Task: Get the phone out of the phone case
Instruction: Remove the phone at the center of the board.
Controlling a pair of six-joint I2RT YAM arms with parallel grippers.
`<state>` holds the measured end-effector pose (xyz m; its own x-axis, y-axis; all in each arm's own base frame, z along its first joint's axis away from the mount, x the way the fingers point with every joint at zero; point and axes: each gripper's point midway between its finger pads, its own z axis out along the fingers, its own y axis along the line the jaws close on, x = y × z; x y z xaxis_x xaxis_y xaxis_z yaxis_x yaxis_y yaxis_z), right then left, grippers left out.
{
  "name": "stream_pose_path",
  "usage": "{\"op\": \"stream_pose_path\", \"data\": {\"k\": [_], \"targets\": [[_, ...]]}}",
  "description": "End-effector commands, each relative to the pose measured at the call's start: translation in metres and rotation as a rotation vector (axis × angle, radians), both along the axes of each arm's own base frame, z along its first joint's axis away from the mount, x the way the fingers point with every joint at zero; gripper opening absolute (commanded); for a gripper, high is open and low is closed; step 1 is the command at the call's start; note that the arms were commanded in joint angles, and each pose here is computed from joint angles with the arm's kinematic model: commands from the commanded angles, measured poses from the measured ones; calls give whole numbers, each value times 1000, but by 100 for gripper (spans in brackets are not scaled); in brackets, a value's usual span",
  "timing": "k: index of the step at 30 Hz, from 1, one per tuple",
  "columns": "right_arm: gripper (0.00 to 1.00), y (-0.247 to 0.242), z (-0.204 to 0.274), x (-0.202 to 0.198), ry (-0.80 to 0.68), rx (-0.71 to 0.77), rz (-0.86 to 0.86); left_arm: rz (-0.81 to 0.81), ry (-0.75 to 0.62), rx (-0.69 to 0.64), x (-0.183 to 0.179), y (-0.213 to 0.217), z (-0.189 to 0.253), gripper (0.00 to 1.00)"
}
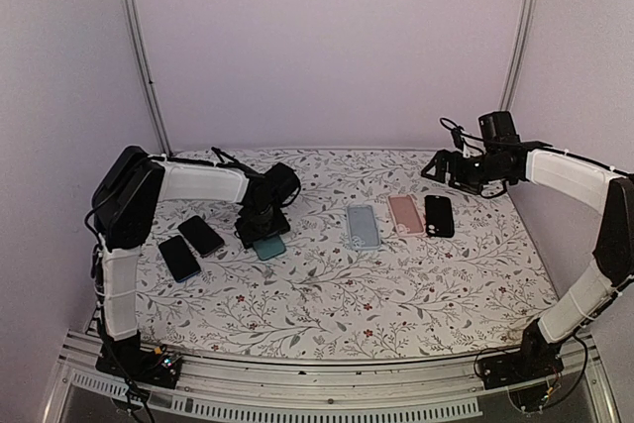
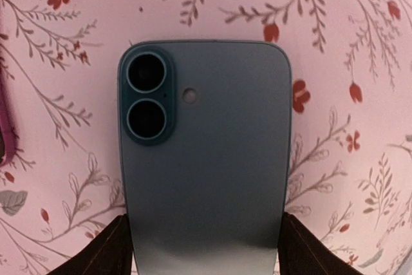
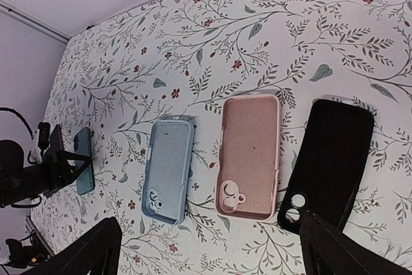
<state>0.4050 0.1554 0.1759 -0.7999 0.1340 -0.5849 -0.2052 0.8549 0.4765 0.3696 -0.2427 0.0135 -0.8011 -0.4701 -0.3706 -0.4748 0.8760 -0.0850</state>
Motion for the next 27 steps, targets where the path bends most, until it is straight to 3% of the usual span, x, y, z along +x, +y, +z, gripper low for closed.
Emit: {"op": "stream_pose_path", "data": {"k": [1, 10, 27], "targets": [[99, 12, 11, 6, -19, 9, 11, 73, 12, 4, 22, 42, -13, 67], [99, 31, 11, 4, -10, 12, 41, 170, 32, -35, 52, 82, -27, 67], [99, 64, 11, 7, -3, 15, 92, 255, 22, -38, 56, 118, -20, 68]]}}
